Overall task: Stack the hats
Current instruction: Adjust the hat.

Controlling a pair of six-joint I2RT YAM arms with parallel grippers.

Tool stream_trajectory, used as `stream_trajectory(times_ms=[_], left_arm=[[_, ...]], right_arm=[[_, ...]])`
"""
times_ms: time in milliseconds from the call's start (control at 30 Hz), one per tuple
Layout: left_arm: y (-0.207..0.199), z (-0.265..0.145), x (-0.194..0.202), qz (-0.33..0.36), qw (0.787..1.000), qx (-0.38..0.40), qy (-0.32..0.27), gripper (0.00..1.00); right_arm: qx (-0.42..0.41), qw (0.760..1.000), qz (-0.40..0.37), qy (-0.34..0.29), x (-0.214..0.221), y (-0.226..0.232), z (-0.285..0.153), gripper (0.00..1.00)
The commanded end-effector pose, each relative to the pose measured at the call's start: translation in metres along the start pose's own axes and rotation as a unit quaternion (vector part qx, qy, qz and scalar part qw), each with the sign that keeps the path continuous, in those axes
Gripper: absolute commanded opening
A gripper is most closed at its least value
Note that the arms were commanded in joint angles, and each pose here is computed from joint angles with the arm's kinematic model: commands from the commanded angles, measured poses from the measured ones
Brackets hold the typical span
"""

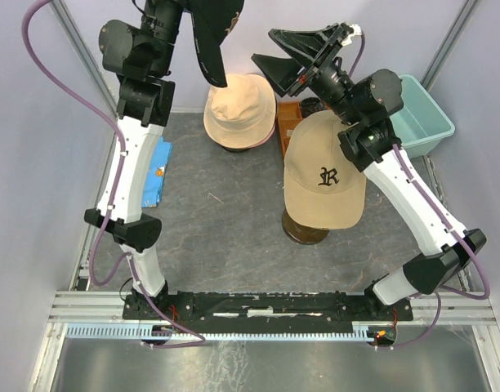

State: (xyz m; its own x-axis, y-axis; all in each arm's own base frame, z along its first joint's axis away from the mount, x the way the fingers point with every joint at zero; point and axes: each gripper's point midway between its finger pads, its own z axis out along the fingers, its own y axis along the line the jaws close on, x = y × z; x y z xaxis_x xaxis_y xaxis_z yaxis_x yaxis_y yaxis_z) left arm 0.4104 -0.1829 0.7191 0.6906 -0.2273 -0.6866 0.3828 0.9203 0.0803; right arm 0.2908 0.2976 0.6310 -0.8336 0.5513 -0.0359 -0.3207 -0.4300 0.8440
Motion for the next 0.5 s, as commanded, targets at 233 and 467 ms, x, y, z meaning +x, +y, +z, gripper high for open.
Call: stream_trajectory(times_ms=[233,467], left_arm=[[0.008,0.008,-0.059,-0.016,0.986,-0.017,-0.164,0.03],[0.009,0.0,-0.097,-0.032,0.973,-0.018,-0.226,0.03]], right_arm=[[-0.016,0.999,0.036,0.037,0.056,0.034,0.006,0.73],[-0.011,0.998,0.035,0.055,0.089,0.042,0.018,0.74]])
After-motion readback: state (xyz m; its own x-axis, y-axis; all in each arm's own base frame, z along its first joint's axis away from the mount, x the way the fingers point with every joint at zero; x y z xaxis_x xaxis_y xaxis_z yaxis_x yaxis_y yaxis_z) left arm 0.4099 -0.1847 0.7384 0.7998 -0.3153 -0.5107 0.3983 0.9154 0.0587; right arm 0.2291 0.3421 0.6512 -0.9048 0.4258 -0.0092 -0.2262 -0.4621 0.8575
